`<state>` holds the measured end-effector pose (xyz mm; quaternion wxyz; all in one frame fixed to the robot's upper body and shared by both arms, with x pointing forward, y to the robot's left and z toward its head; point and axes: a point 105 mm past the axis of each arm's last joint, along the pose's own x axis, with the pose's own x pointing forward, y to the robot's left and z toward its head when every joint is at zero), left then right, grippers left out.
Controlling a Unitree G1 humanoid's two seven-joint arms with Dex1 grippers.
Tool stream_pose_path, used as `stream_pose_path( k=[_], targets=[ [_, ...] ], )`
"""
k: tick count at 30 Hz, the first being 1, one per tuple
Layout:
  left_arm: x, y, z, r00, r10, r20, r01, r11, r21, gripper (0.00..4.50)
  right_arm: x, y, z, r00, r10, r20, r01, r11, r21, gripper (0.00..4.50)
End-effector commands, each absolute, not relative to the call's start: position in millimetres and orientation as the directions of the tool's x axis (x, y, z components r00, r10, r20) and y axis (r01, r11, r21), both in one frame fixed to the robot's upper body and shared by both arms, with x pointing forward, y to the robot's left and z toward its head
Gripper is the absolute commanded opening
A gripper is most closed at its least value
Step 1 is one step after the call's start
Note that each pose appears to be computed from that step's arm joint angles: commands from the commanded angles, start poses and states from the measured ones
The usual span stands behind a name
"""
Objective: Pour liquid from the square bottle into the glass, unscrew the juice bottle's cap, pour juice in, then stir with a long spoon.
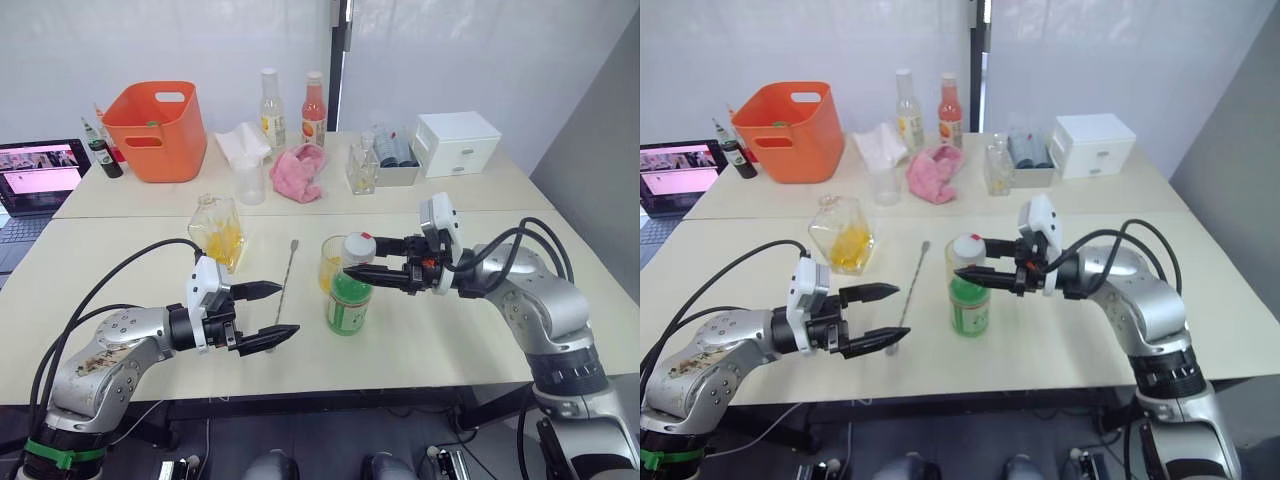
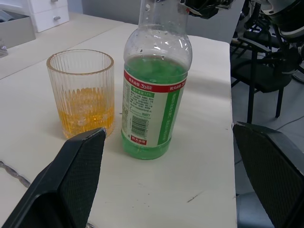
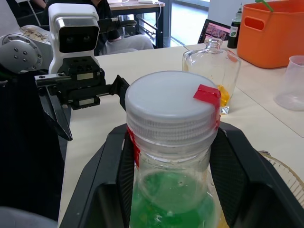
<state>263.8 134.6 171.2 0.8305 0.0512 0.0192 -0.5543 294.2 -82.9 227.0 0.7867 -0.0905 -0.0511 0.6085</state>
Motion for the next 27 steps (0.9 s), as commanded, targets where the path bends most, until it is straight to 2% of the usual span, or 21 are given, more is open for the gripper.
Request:
stream_pose_path(
  k=[1,5,8,14,19,27],
  targets=[
    [262.4,132.6,183.2,0.384,-0.922,-0.058,0.920,0.376,0.110,4.50,272.2,-79.8,251.3,0.307,0.951,0.032,-0.918,0.305,-0.253,1.71],
    [263.3,131.4,184.3,0.384,-0.922,-0.051,0.918,0.375,0.125,4.50,259.0,-73.0,256.4,0.420,0.906,0.055,-0.880,0.421,-0.220,1.71],
    [264.3,130.6,184.2,0.377,-0.925,-0.052,0.920,0.367,0.136,4.50,262.3,-70.7,259.8,0.569,0.819,0.074,-0.797,0.571,-0.198,1.71],
    [268.1,127.8,186.6,0.366,-0.929,-0.049,0.921,0.354,0.161,4.50,268.3,-71.8,252.7,0.730,0.683,0.035,-0.668,0.723,-0.175,1.71],
    [270.5,123.8,186.9,0.335,-0.941,-0.058,0.930,0.320,0.180,4.50,268.6,-67.2,246.0,0.763,0.646,0.028,-0.641,0.762,-0.095,1.71],
    [275.6,121.3,187.3,0.307,-0.950,-0.060,0.938,0.291,0.189,4.50,261.9,-60.8,243.9,0.758,0.649,0.065,-0.648,0.760,-0.046,1.71]
  ],
)
